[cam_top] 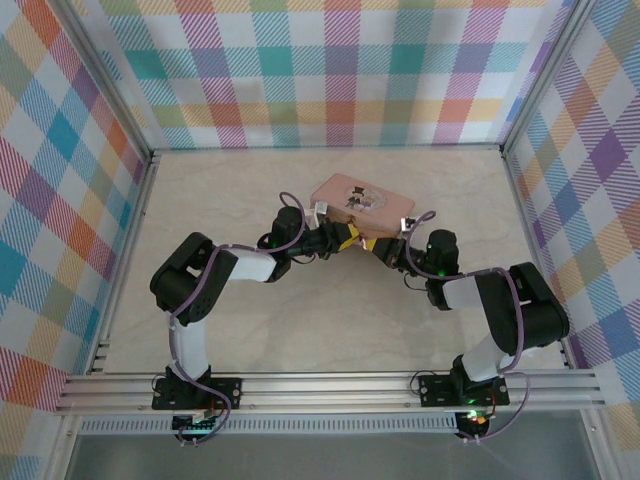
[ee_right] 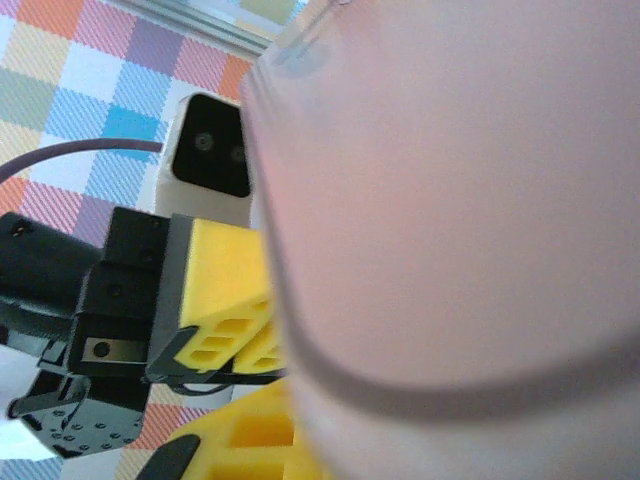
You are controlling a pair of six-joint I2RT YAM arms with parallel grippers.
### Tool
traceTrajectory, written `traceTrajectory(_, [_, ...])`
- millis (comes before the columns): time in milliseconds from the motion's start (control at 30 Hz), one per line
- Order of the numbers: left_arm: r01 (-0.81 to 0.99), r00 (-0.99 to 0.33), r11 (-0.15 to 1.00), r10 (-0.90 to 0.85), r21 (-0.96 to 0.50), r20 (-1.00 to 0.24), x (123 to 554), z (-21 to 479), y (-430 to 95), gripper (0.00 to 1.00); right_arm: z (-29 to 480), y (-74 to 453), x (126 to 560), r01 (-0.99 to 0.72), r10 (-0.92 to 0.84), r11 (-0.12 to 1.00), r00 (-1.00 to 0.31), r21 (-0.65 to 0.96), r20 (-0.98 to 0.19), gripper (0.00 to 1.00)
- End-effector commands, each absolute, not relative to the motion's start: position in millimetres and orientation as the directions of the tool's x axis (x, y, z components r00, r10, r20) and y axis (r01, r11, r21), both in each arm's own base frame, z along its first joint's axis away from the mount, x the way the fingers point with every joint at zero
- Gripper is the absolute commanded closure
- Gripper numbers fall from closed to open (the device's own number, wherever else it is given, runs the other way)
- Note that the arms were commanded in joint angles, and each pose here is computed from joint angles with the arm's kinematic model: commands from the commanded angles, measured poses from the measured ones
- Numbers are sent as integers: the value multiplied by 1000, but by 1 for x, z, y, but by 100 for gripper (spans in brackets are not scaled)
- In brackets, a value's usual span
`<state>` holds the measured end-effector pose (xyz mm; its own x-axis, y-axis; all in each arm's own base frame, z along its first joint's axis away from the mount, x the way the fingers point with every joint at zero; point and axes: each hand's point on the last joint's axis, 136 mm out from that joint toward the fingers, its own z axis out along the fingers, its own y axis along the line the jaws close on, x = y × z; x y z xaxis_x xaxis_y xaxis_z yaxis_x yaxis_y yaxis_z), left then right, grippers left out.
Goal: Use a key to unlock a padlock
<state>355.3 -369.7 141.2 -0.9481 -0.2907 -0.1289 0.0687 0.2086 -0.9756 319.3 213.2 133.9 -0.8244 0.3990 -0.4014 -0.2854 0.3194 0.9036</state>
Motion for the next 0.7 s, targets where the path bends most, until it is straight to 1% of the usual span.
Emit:
traceTrajectory(0, [145,-952,148,-249,-978,-178,354,166,-380,92,148,225,312,-351,352,254,-834,901,-424,100])
traceTrajectory(133, [141,-952,151,-251,-978,-176,354,163,-379,92,146,231,311,-349,331,246,-846,904,-417,100])
traceTrajectory(367, [142,-953,141,-250,-980,-174,352,163,-379,92,132,238,312,-292,298,259,-882,920,-364,100])
traceTrajectory(533, [145,-951,143,-253,-979,-177,353,163,-379,92,124,244,312,-267,272,290,-897,919,-347,100])
traceTrajectory(667, [138,-949,153,-264,-979,-175,355,159,-377,92,133,242,308,-276,275,283,-894,919,-354,100])
